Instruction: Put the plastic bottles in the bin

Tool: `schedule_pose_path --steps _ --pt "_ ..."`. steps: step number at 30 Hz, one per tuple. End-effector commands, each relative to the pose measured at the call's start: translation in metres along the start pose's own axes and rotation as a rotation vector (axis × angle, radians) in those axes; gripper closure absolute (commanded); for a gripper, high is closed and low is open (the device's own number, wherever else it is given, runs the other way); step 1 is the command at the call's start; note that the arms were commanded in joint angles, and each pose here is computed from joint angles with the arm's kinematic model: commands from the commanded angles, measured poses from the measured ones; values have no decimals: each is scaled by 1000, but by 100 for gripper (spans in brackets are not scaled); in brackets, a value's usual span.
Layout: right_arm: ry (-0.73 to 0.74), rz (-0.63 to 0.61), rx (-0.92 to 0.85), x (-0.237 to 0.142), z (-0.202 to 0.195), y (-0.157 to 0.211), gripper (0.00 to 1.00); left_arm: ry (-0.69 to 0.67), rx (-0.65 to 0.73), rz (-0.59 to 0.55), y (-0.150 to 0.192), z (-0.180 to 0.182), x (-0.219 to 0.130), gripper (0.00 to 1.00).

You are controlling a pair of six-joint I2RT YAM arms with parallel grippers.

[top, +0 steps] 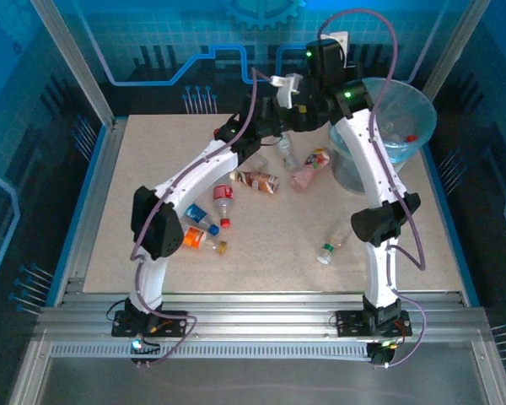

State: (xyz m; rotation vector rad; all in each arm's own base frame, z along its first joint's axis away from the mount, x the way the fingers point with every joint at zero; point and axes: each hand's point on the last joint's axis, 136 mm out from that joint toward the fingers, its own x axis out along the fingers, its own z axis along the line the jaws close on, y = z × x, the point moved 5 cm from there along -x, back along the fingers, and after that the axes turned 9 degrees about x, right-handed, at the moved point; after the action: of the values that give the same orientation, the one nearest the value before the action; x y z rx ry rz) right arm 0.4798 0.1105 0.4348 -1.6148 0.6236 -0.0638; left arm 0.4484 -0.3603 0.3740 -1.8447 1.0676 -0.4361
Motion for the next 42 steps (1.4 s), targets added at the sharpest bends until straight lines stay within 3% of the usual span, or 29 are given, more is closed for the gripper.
schedule_pose_path --steps 1,9,13,21,31,42 --pt "-129 36 -13 -15 21 5 46 -136 62 -28 -19 13 -43 8" --pt "-384 196 -73 -62 51 44 44 -277 191 30 4 4 -126 7" --pt "-575 279 -112 -90 64 78 44 -337 236 69 31 3 -170 7" --pt "-873 443 -177 -142 109 155 43 -626 231 183 100 27 -265 5" --pt "-959 661 -85 -131 183 215 44 -765 112 182 163 31 -356 4" --pt "-811 673 -93 -79 257 243 41 -817 98 169 173 35 -372 4"
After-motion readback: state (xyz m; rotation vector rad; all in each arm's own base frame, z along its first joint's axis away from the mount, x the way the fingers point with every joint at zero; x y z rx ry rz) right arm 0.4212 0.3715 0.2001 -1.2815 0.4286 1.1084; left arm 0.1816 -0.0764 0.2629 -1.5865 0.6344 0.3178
